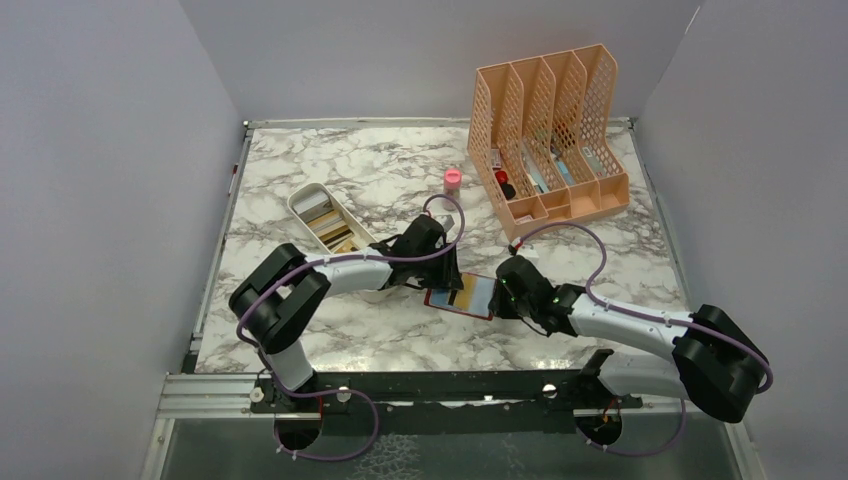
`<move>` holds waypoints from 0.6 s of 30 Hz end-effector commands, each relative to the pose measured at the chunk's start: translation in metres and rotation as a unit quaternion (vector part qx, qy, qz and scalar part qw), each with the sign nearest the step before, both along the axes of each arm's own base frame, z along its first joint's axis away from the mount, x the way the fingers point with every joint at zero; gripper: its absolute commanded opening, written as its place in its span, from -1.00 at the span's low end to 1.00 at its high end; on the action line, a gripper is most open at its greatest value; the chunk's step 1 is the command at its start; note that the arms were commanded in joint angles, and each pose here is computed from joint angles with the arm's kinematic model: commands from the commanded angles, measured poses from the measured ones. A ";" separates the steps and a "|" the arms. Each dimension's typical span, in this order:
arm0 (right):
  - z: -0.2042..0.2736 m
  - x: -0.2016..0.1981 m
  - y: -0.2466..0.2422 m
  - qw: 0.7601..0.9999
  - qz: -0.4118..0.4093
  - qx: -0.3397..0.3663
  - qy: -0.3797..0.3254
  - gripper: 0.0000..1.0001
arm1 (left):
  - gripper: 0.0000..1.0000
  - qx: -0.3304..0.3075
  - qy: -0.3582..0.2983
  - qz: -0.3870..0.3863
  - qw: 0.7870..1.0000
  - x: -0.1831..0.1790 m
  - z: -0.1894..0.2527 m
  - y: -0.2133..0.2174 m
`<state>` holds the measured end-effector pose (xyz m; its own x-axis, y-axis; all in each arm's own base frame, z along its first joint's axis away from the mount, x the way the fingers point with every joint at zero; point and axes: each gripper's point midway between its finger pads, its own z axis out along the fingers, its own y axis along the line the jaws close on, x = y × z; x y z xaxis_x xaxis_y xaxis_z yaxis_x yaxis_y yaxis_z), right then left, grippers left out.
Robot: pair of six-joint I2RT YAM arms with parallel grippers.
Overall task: Put the credit cards into the card holder
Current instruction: Insert the credit card into the card holder.
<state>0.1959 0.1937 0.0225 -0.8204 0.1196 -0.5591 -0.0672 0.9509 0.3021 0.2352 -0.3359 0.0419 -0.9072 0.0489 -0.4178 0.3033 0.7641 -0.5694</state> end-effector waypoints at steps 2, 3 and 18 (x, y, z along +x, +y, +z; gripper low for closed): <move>-0.001 0.002 0.000 1.000 -0.007 0.004 -0.006 -0.57 | -0.14 0.016 -0.014 0.005 1.000 0.003 0.004 0.005; -0.002 0.002 0.000 1.000 -0.006 0.004 -0.006 -0.57 | -0.15 0.013 -0.012 0.005 1.000 0.002 0.004 0.004; -0.009 -0.001 0.003 1.000 -0.002 0.009 0.004 -0.58 | -0.17 -0.021 0.017 -0.020 0.999 -0.018 -0.003 -0.022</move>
